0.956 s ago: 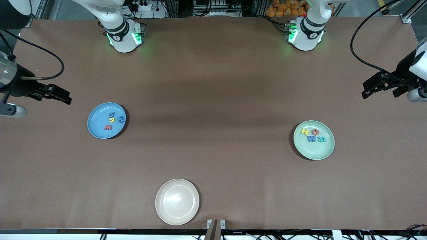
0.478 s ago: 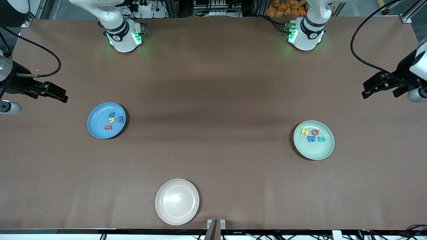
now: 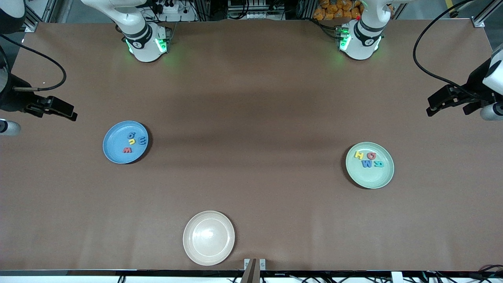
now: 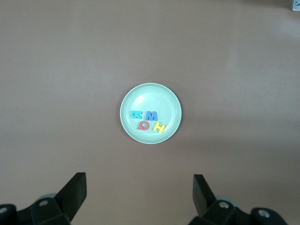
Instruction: Sort upper and lower case letters into plates
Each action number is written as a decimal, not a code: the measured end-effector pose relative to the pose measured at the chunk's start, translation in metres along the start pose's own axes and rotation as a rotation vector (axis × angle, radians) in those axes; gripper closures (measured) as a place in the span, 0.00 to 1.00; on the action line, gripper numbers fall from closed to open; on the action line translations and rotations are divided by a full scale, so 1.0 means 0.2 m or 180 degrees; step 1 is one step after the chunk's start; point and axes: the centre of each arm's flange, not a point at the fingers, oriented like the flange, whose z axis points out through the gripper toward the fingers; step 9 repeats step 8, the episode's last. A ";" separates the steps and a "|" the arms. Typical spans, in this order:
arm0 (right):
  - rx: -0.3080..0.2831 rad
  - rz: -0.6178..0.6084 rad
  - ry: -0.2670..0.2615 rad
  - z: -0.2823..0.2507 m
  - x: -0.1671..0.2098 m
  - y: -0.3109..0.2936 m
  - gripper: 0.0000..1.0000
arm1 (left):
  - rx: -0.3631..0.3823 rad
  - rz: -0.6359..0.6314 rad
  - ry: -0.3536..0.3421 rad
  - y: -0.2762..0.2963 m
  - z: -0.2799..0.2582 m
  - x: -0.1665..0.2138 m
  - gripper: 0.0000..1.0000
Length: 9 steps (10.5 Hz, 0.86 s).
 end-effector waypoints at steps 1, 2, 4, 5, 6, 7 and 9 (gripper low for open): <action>0.0006 -0.0040 0.0002 0.00 -0.01 0.00 0.00 | 0.0000 0.0000 0.0000 0.00 0.00 0.00 0.00; 0.0010 -0.0064 0.0001 -0.01 -0.01 0.00 0.00 | 0.0000 0.0000 0.0000 0.00 0.00 0.00 0.00; 0.0008 -0.0096 -0.0016 0.00 -0.03 -0.03 0.00 | 0.0000 0.0000 0.0000 0.00 0.00 0.00 0.00; 0.0004 -0.0110 -0.0038 0.01 -0.05 -0.04 0.00 | 0.0000 0.0000 0.0000 0.00 0.00 0.00 0.00; 0.0003 -0.0116 -0.0045 0.02 -0.08 -0.04 0.00 | 0.0000 0.0000 0.0000 0.00 0.00 0.00 0.00; 0.0005 -0.0117 -0.0036 0.01 -0.10 -0.04 0.00 | 0.0000 0.0000 0.0000 0.00 0.00 0.00 0.00; 0.0006 -0.0117 -0.0033 0.01 -0.11 -0.03 0.00 | 0.0000 0.0000 0.0000 0.00 0.00 0.00 0.00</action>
